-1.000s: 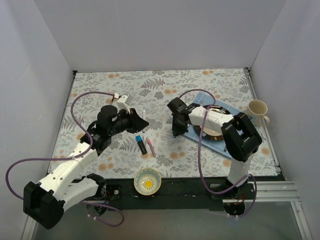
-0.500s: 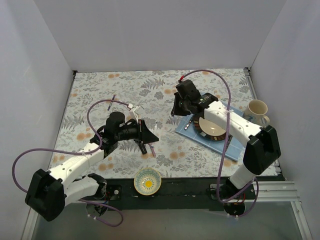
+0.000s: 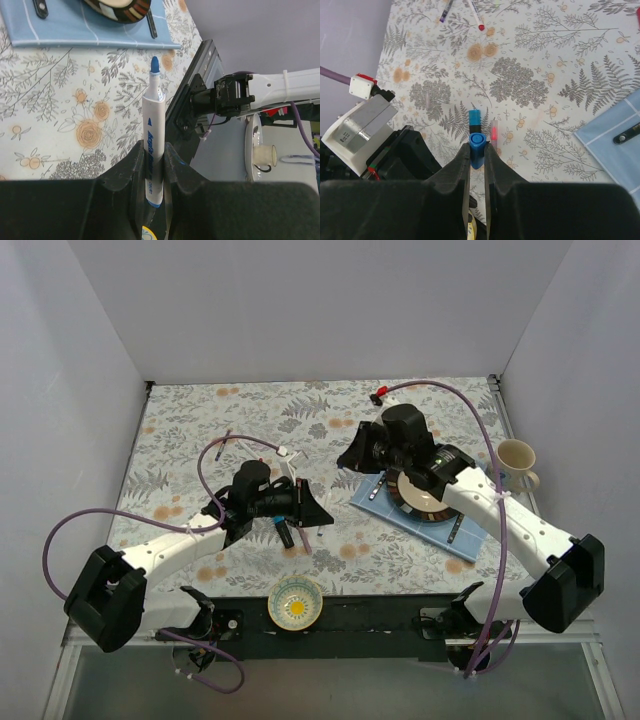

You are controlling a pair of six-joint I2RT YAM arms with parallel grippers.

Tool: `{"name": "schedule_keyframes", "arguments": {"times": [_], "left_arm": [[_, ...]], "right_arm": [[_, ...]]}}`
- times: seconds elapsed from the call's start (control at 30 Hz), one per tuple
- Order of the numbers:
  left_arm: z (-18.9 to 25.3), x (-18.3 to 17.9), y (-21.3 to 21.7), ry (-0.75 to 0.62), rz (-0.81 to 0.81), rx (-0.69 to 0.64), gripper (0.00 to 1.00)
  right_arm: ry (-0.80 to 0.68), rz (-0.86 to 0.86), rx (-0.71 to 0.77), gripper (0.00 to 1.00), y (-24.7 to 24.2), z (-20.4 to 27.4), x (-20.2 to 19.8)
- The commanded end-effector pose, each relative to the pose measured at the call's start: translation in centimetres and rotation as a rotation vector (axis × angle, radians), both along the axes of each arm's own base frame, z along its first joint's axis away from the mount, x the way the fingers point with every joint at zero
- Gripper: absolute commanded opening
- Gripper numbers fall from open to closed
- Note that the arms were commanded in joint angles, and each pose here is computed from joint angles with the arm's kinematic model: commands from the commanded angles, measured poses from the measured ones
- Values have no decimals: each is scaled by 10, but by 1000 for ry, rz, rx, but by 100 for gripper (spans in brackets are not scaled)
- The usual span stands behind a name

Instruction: Insert the pens into the pen caps

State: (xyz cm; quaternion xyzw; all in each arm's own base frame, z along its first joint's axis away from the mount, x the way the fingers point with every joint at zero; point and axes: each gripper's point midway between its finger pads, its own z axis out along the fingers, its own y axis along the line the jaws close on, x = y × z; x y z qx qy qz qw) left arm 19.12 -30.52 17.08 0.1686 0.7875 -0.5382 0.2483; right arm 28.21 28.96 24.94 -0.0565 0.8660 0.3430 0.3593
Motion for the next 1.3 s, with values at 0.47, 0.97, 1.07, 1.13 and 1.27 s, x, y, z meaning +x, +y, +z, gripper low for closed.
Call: {"name": "schedule_keyframes", "arguments": {"times": [0.47,0.97,1.07,1.13,1.27], "left_arm": [[39,10,-11,-139,-16,-79,0],[38,7,-13,-145,-39,-81,0],[38,5,-14,-144,-47,-82,0],[36,3,-14,-143,-57,-79,0],[35,0,-15,-140,-65,-77,0]], "right_arm": [[-54,74,169,1,10,24,-19],[-83,62,175,1,10,34,-14],[-83,57,175,1,10,34,-13],[-88,56,178,1,11,36,-12],[-89,53,179,1,11,37,-10]]}}
